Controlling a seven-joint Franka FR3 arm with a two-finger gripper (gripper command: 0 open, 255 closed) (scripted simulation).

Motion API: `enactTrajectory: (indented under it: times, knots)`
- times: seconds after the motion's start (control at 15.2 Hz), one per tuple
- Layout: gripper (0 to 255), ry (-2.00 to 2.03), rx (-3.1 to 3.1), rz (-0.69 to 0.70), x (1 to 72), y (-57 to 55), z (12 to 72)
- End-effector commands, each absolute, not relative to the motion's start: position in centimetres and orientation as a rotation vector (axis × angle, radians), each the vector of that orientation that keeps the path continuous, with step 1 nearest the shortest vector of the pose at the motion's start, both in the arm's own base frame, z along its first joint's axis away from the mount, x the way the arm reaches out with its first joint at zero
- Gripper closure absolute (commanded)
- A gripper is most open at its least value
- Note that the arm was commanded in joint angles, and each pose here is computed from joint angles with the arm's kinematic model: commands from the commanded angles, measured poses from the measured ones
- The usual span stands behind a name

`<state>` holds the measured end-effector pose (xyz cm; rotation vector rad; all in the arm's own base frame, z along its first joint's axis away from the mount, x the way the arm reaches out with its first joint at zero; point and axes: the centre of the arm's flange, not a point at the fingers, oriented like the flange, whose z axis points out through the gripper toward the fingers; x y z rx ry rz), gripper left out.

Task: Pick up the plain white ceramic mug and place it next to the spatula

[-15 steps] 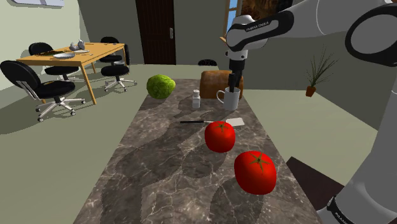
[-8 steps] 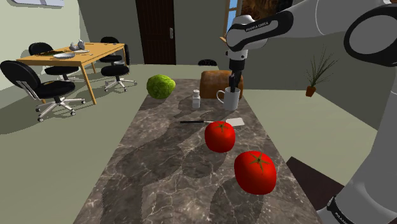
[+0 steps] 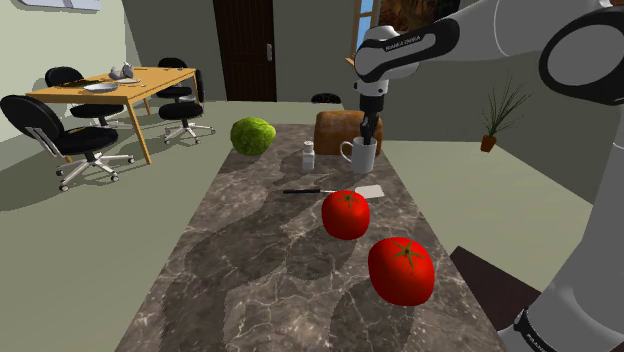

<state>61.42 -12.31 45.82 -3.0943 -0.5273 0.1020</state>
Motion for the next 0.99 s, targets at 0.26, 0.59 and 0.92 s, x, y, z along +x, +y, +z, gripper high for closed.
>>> enactTrajectory:
  times: [0.26, 0.59, 0.92]
  knots:
    - [255, -0.526, -3.094, 0.105, 61.2, -12.3, 48.4]
    - [255, -0.526, -3.094, 0.105, 61.2, -12.3, 51.0]
    - [255, -0.526, -3.094, 0.105, 61.2, -12.3, 53.7]
